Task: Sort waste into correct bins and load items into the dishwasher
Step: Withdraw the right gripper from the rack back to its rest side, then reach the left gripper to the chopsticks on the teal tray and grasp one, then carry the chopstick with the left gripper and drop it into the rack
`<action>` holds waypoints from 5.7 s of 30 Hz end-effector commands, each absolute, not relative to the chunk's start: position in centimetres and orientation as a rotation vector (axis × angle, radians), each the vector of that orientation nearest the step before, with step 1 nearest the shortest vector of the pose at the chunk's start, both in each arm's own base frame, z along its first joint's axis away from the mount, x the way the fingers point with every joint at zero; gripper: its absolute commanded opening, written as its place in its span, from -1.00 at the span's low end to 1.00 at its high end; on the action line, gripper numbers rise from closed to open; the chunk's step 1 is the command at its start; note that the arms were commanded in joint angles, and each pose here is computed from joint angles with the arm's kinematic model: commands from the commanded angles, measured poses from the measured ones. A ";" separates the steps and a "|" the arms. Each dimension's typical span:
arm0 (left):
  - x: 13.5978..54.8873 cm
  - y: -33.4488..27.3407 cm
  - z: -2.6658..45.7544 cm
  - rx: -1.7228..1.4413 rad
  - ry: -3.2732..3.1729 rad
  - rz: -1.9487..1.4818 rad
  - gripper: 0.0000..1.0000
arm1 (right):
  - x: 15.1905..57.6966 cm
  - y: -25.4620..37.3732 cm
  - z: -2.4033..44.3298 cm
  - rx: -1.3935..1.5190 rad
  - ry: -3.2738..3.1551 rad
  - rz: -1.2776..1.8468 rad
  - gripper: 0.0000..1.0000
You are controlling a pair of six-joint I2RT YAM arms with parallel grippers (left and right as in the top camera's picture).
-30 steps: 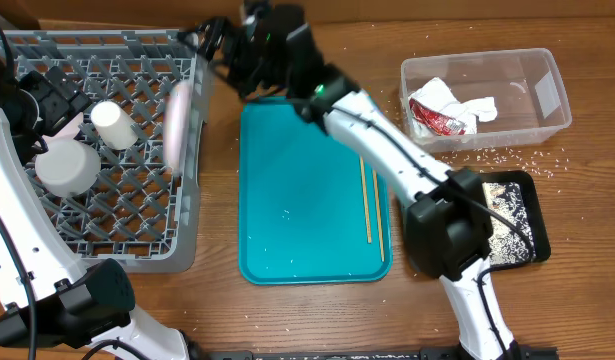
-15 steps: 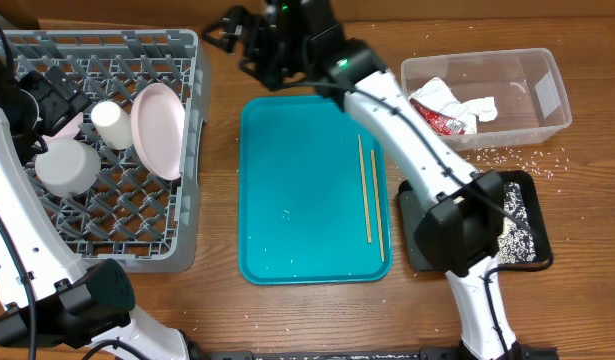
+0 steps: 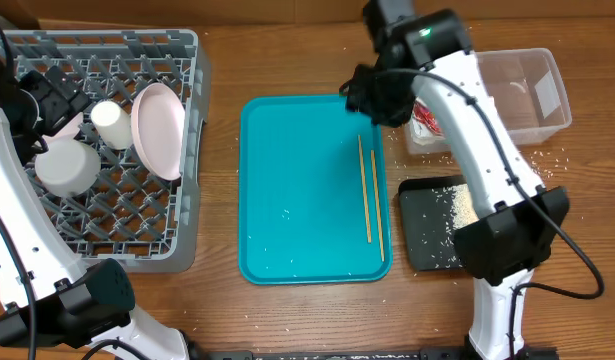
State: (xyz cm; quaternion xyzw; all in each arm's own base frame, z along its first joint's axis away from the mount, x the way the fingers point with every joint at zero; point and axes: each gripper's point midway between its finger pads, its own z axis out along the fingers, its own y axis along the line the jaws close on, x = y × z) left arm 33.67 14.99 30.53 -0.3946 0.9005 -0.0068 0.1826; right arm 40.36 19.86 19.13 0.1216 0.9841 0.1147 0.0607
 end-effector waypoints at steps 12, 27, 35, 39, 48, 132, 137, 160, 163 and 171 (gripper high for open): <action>33.6 14.9 30.4 -1.130 2.539 -0.023 1.00 | 37.7 17.5 9.2 0.183 3.066 -0.097 -0.26; 33.6 14.9 30.4 -1.130 2.539 -0.023 1.00 | 40.2 14.5 18.7 0.316 2.887 -0.053 1.00; 33.6 14.9 30.4 -1.130 2.539 -0.023 1.00 | 41.8 1.0 31.2 0.724 2.546 -0.019 1.00; 33.7 14.8 30.5 -1.131 2.538 -0.029 1.00 | 40.9 -6.5 32.6 0.956 2.440 -0.017 1.00; 35.5 10.0 31.3 -1.063 2.534 -0.451 1.00 | 40.4 -9.6 32.3 1.105 2.414 0.217 1.00; 39.0 -32.1 -0.4 -0.059 3.077 0.046 -0.18 | 40.3 -9.8 32.3 1.111 2.411 0.213 1.00; 38.9 -32.0 -0.4 -0.060 3.080 0.053 -0.26 | 40.3 -9.8 32.3 1.111 2.411 0.213 1.00; 44.9 -18.4 16.8 0.153 2.811 0.406 -0.92 | 40.3 -9.9 32.3 1.111 2.411 0.213 1.00; 46.2 -15.0 20.3 0.188 2.742 0.426 -0.92 | 40.3 -9.8 32.3 1.111 2.411 0.213 1.00; 48.4 -3.0 26.5 0.049 2.635 0.493 -0.92 | 40.3 -9.8 32.3 1.111 2.411 0.213 1.00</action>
